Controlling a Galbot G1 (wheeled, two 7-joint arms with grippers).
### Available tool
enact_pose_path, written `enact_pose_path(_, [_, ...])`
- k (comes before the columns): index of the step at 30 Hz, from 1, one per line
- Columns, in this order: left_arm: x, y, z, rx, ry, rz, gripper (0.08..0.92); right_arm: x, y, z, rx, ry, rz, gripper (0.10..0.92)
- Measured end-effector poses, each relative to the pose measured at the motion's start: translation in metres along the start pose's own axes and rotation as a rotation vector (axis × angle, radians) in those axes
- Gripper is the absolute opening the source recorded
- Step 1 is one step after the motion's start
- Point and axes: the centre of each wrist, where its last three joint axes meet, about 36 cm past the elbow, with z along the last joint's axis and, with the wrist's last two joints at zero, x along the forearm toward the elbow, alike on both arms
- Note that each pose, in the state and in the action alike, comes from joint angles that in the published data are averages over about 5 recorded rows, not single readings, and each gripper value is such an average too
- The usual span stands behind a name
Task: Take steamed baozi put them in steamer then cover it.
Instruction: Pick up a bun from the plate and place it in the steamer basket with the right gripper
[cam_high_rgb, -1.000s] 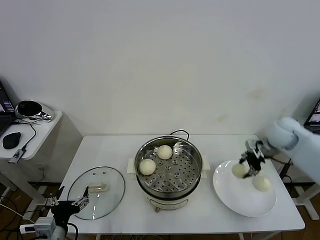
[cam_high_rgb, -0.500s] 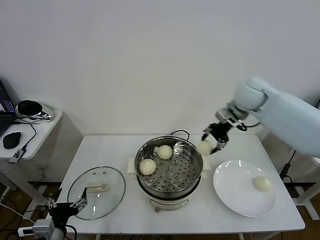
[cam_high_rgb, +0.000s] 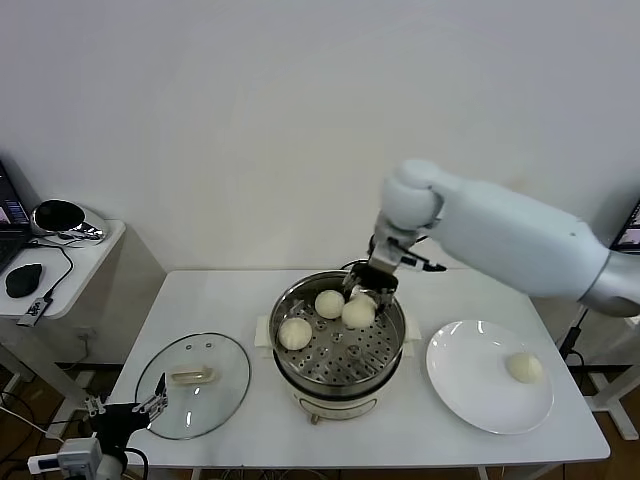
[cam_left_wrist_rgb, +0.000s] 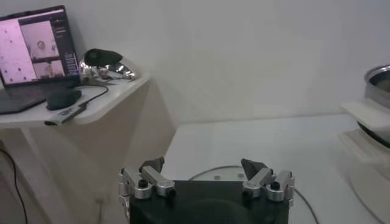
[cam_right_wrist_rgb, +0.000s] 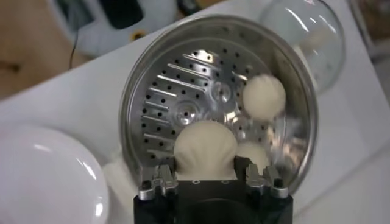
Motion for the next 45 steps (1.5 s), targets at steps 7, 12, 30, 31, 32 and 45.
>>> enact_pose_path(7, [-0.004,0.0,0.001,0.005,0.0,0.001,0.823,-0.029,-0.027,-0.02,0.154,0.016,-0.053,0.587])
enact_pose_path(12, [-0.005,0.001,0.001,0.007,-0.004,0.001,0.823,-0.049,-0.035,-0.032,0.225,0.013,-0.081,0.592])
enact_pose_path(30, [-0.005,0.0,0.003,0.017,-0.001,0.005,0.823,-0.08,-0.046,-0.06,0.321,-0.01,-0.111,0.588])
enact_pose_path(31, [-0.005,0.0,0.003,0.017,-0.001,0.005,0.823,-0.081,-0.046,-0.06,0.32,-0.012,-0.113,0.589])
enact_pose_path(32, [-0.005,0.0,0.003,0.017,-0.001,0.005,0.823,-0.082,-0.046,-0.061,0.318,-0.014,-0.114,0.59])
enact_pose_path(45, [-0.004,0.002,-0.001,0.021,-0.014,-0.002,0.823,-0.069,-0.041,-0.066,0.296,-0.013,-0.092,0.748])
